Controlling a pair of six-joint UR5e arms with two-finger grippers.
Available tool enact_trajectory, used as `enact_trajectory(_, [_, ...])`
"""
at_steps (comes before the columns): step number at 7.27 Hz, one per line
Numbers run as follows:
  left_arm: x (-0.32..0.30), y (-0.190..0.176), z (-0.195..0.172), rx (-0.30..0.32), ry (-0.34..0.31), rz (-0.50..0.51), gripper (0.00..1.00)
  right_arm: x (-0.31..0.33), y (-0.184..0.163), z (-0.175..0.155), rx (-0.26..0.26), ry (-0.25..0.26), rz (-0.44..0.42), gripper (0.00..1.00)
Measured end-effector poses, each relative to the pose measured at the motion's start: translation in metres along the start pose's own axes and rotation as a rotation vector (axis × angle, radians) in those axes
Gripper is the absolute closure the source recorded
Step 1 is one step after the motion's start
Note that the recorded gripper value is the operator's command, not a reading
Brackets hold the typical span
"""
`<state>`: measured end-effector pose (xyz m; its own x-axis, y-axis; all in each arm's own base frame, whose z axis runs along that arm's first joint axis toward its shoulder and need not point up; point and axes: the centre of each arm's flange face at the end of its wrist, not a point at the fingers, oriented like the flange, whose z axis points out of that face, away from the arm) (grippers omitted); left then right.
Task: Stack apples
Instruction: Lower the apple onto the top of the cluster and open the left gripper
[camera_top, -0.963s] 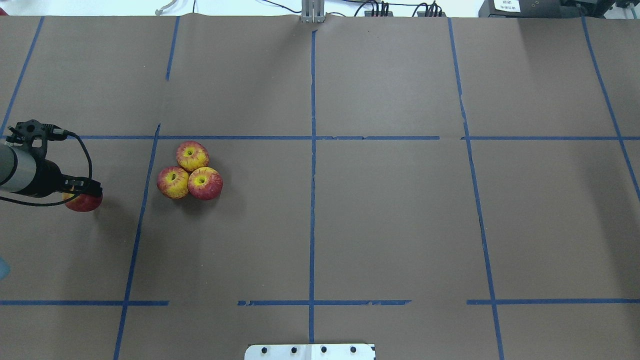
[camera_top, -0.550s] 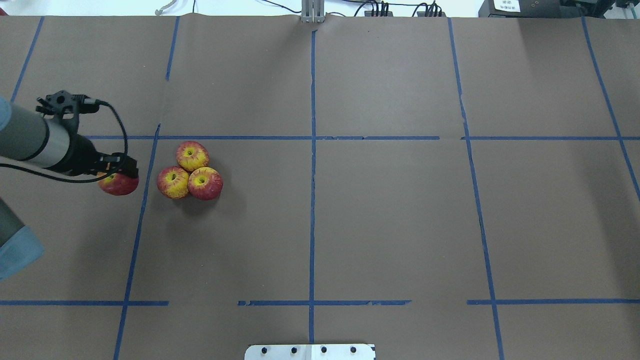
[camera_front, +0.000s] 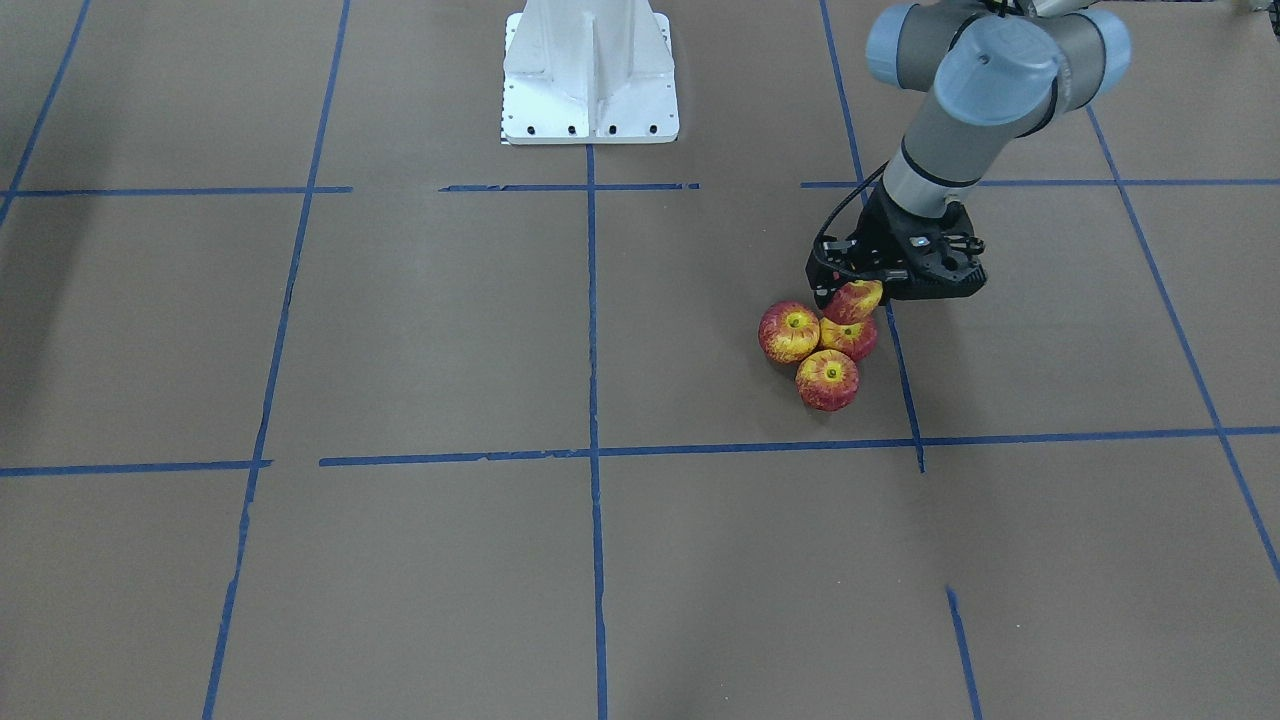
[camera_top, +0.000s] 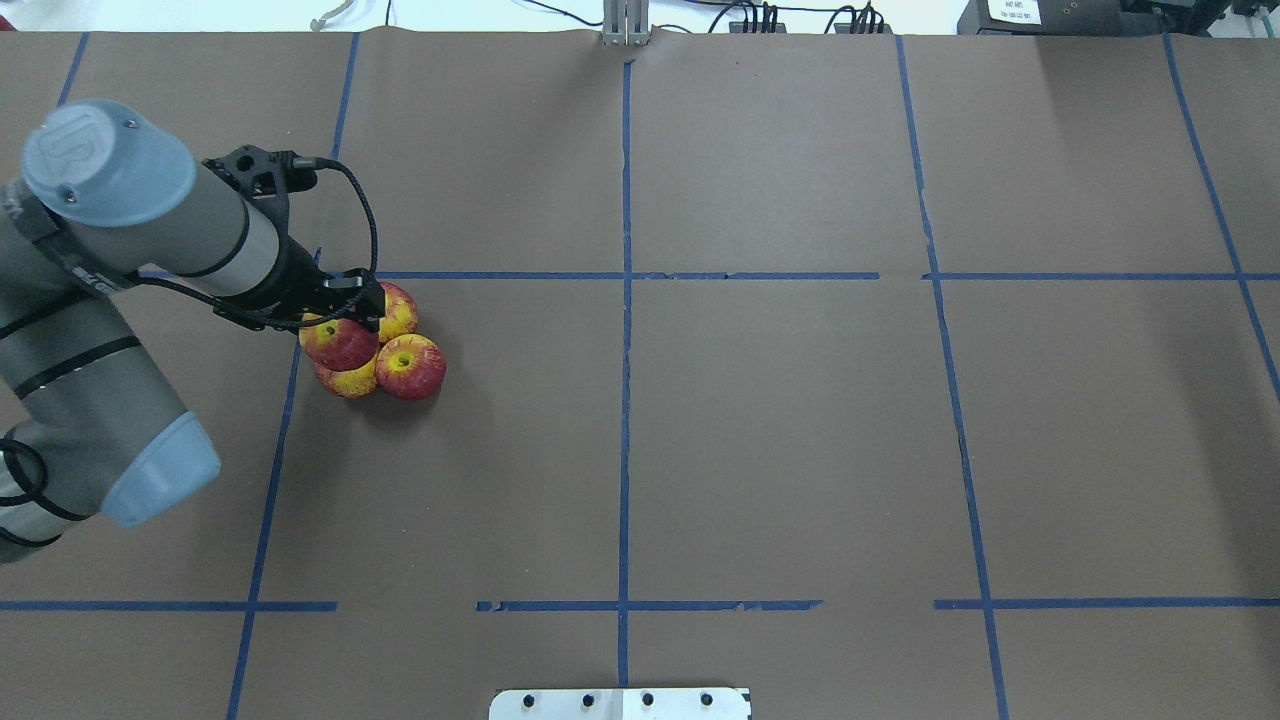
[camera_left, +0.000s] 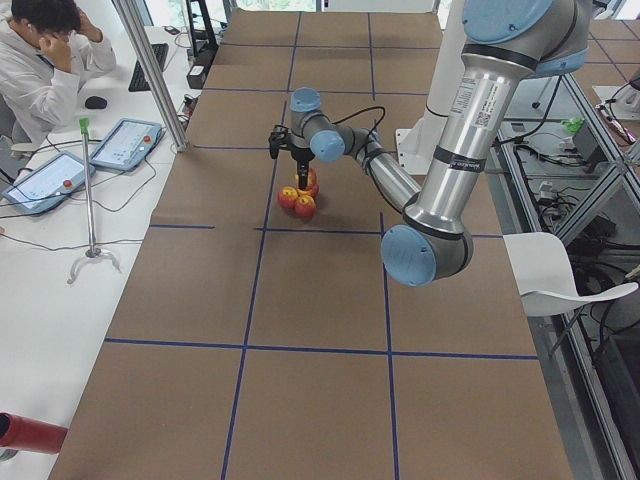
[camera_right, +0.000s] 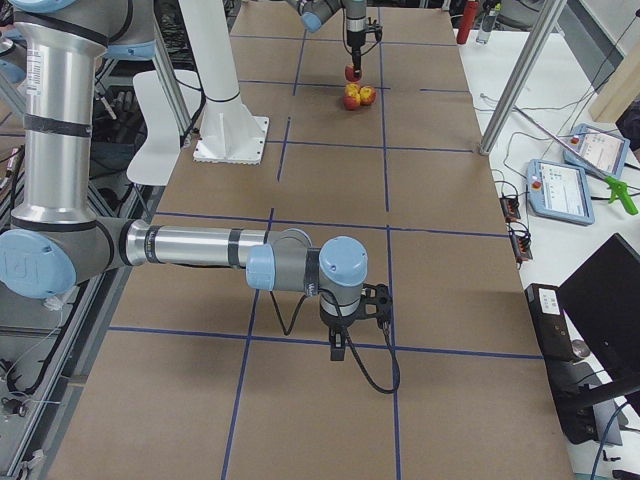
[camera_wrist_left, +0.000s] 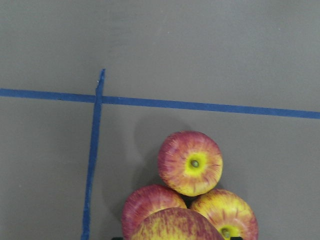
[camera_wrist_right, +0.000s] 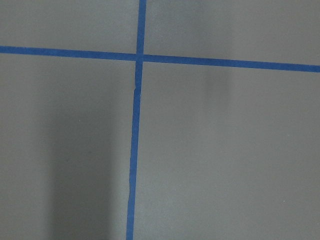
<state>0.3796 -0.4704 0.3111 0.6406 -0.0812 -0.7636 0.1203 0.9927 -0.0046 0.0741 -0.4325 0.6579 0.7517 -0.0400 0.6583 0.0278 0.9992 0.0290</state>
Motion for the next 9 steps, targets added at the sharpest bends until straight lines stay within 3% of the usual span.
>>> enact_trajectory(9, [0.005, -0.013, 0.029, 0.033, -0.054, -0.015, 1.00, 0.000, 0.000, 0.000, 0.000, 0.000, -0.001, 0.00])
